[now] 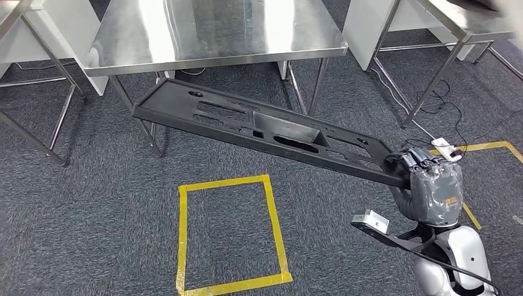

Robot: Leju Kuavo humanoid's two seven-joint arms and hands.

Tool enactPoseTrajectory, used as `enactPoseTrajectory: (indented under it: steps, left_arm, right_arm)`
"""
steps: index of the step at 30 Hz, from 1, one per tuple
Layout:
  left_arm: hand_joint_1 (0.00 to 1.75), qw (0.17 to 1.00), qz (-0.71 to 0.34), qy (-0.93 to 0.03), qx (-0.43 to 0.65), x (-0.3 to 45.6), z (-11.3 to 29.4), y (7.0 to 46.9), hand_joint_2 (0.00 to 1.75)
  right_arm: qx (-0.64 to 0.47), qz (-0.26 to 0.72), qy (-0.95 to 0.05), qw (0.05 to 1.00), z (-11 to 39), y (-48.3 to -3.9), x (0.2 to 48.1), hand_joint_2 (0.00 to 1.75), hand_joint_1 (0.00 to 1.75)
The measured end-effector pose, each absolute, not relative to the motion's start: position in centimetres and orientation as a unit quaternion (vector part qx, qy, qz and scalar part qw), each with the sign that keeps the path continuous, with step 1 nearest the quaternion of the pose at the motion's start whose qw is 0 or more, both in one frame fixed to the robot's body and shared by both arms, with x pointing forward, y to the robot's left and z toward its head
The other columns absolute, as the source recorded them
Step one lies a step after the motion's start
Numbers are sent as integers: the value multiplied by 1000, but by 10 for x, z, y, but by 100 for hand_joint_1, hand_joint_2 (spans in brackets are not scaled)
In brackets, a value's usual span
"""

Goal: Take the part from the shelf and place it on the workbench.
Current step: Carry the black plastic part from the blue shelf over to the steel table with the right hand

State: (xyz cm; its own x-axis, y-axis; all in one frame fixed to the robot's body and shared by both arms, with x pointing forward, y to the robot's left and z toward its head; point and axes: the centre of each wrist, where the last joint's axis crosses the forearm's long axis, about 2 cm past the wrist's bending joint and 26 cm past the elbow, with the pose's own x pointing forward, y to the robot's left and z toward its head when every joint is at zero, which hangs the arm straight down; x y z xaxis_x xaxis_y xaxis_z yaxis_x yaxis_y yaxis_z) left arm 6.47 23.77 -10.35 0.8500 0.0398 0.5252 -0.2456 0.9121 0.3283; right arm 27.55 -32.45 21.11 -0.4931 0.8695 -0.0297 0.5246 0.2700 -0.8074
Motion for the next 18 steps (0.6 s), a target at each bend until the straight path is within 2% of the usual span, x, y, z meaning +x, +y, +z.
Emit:
enactPoseTrajectory:
  steps: [18]
  left_arm:
    - [0,942,75,-260,200,65,-103,236,0]
  right_arm:
    - [-456,402,-762,224,200,-332,258,175,175]
